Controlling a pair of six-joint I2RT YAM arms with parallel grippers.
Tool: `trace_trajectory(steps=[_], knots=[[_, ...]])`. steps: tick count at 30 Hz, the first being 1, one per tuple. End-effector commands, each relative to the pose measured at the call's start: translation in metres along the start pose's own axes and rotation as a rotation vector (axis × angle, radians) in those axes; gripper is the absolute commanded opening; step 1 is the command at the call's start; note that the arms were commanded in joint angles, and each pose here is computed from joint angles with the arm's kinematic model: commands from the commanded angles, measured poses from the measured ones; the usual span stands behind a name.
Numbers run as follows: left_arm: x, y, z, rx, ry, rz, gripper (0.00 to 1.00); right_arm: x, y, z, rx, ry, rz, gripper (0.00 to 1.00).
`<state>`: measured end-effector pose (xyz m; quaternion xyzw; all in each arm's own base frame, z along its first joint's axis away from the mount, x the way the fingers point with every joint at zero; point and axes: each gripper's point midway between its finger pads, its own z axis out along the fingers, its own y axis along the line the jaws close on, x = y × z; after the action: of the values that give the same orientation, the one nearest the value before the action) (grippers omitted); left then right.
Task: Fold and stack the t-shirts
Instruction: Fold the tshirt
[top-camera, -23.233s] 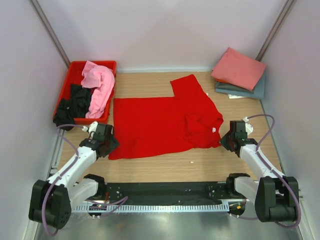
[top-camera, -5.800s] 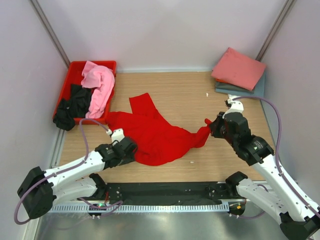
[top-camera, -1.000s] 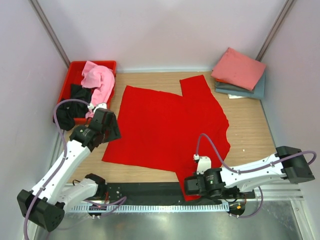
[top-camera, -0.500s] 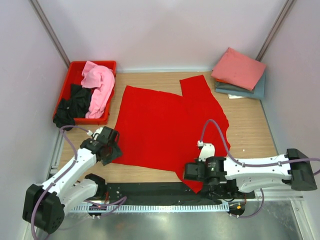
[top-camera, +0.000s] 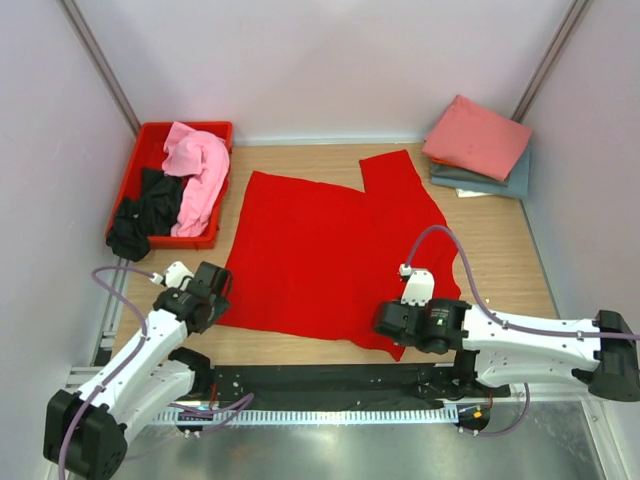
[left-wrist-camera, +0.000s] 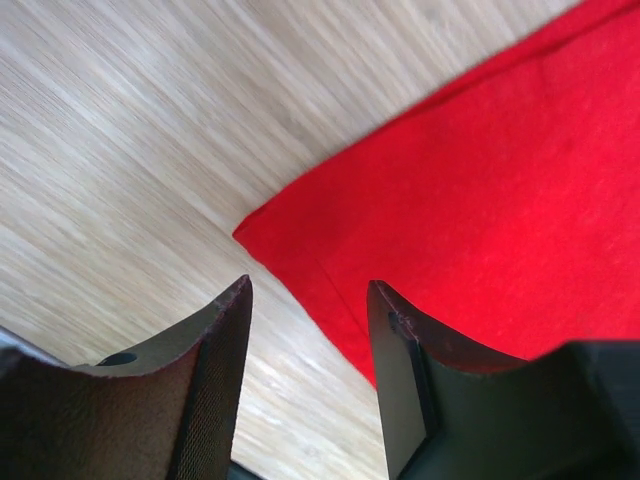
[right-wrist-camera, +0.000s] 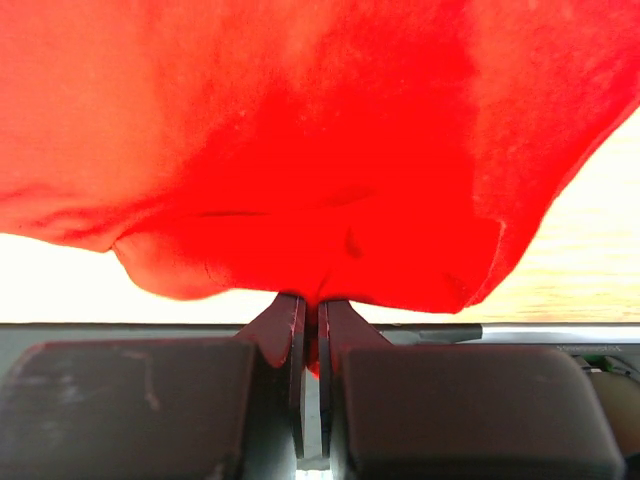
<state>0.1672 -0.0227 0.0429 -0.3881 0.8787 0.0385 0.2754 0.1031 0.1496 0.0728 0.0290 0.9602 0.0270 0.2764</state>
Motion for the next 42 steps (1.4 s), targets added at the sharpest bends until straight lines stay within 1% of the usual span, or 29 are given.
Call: trace_trajectory(steps=[1, 2, 5, 6, 9, 15, 16, 17, 18, 19, 22, 23, 25, 28, 30, 31, 32, 34, 36, 40, 42], knots=[[-0.017, 0.005, 0.004, -0.044, -0.093, -0.07, 0.5, -0.022, -0.005, -0.015, -0.027, -0.074, 0.037, 0.01], [-0.017, 0.005, 0.005, -0.054, -0.09, -0.07, 0.47, -0.023, -0.006, -0.017, -0.03, -0.079, 0.042, 0.01], [-0.011, 0.007, 0.013, -0.083, -0.075, -0.083, 0.47, -0.025, -0.011, -0.021, -0.02, -0.086, 0.053, 0.01], [-0.01, 0.001, 0.017, -0.062, -0.079, -0.096, 0.47, -0.026, -0.014, -0.021, -0.009, -0.086, 0.05, 0.01], [0.0, 0.004, 0.03, -0.087, -0.063, -0.086, 0.44, -0.027, -0.016, -0.023, -0.003, -0.092, 0.058, 0.01], [0.002, -0.002, 0.035, -0.096, -0.042, -0.067, 0.42, -0.033, -0.02, -0.03, -0.005, -0.107, 0.067, 0.01], [0.003, -0.003, 0.035, -0.092, -0.038, -0.067, 0.27, -0.034, -0.021, -0.031, -0.001, -0.11, 0.068, 0.01], [0.003, -0.005, 0.037, -0.08, -0.04, -0.062, 0.16, -0.037, -0.023, -0.033, 0.004, -0.118, 0.072, 0.01], [0.004, -0.006, 0.037, -0.071, -0.04, -0.063, 0.06, -0.038, -0.023, -0.035, 0.004, -0.12, 0.075, 0.01], [0.004, -0.007, 0.038, -0.065, -0.041, -0.063, 0.0, -0.039, -0.024, -0.036, 0.002, -0.122, 0.08, 0.01], [0.001, -0.015, 0.032, -0.014, -0.032, -0.04, 0.0, -0.037, -0.029, -0.038, 0.008, -0.11, 0.083, 0.01], [0.002, -0.02, 0.025, 0.011, -0.014, -0.03, 0.0, -0.035, -0.031, -0.038, 0.016, -0.102, 0.076, 0.01], [-0.009, -0.031, 0.009, 0.071, -0.022, -0.045, 0.0, -0.032, -0.03, -0.039, 0.009, -0.083, 0.072, 0.01], [-0.022, -0.039, -0.011, 0.121, -0.037, -0.009, 0.0, -0.032, -0.016, -0.041, -0.025, -0.06, 0.032, 0.02], [-0.035, -0.052, -0.029, 0.154, -0.04, 0.015, 0.0, -0.037, 0.0, -0.041, -0.063, -0.052, 0.02, 0.04], [-0.046, -0.063, -0.04, 0.181, -0.051, 0.038, 0.0, -0.038, 0.002, -0.038, -0.047, -0.038, 0.014, 0.04], [-0.045, -0.064, -0.039, 0.15, -0.033, 0.067, 0.0, -0.046, 0.008, -0.04, -0.066, -0.05, 0.005, 0.04], [-0.054, -0.076, -0.047, 0.171, -0.037, 0.106, 0.0, -0.052, 0.013, -0.039, -0.08, -0.04, 0.0, 0.04], [-0.056, -0.08, -0.045, 0.16, -0.034, 0.121, 0.0, -0.067, 0.016, -0.039, -0.098, -0.049, -0.005, 0.04], [-0.07, -0.104, -0.054, 0.215, -0.048, 0.131, 0.0, -0.088, 0.01, -0.037, -0.053, -0.055, -0.033, 0.04], [-0.075, -0.109, -0.049, 0.185, -0.046, 0.164, 0.0, -0.102, 0.006, -0.035, -0.024, -0.057, -0.053, 0.04]])
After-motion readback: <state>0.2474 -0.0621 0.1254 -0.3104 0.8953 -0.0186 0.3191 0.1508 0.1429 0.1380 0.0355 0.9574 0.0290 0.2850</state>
